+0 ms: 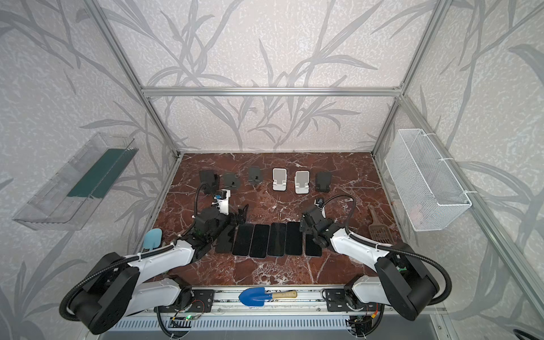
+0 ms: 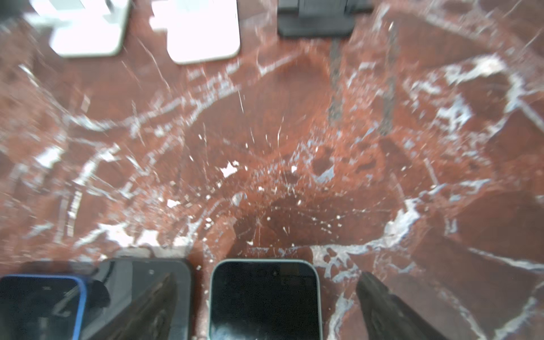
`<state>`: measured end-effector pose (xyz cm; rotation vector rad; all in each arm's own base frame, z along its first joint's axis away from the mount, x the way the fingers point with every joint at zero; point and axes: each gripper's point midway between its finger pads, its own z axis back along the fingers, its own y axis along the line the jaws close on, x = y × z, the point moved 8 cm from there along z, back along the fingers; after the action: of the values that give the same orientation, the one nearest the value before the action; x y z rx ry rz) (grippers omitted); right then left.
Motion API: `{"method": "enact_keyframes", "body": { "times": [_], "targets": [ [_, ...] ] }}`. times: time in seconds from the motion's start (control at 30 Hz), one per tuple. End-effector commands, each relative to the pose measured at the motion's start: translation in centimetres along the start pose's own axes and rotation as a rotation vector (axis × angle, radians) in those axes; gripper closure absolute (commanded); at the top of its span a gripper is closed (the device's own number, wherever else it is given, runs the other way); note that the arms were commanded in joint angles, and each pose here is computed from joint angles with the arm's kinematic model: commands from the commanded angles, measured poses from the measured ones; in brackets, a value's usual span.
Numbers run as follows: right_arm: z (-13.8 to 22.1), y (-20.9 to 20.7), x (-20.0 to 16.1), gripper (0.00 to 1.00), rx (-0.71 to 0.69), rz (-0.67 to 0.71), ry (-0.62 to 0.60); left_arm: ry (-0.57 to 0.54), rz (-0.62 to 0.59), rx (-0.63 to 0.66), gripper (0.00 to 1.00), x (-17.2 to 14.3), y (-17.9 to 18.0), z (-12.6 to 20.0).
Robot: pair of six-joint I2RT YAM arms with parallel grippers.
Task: Remove the phone from the phone stand
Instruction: Place the phone to the middle-right of the table, then reset both arms
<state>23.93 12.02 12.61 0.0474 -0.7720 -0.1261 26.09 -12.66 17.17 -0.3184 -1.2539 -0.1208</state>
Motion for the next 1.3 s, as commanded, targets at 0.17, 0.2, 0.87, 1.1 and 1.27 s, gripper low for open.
{"method": "enact_keyframes", "body": {
  "times": [0.17, 0.2, 0.87, 1.1, 1.27],
  "targets": [
    [4.8, -1.2, 4.5, 0.00, -0.039, 0.064, -0.272, -0.227, 0.001, 0.400, 0.01, 4.2, 3.5, 3.2],
    [5.4, -1.5, 5.0, 0.00, -0.055, 0.080, -0.327, -0.246, -0.007, 0.451, 0.01, 4.2, 4.0, 3.6],
    [0.2, -9.3, 4.5, 0.01, -0.199, 0.152, -0.636, -0.109, -0.229, 0.730, 0.01, 0.6, 10.3, 0.7],
    [-3.0, -8.4, 5.2, 0.01, -0.117, 0.217, -0.659, -0.132, -0.255, 0.712, 0.01, -0.4, 11.7, 0.1],
    [-4.5, -8.7, 4.6, 0.01, -0.088, 0.214, -0.651, -0.190, -0.214, 0.676, 0.01, -1.3, 12.4, 0.9]
  ]
}}
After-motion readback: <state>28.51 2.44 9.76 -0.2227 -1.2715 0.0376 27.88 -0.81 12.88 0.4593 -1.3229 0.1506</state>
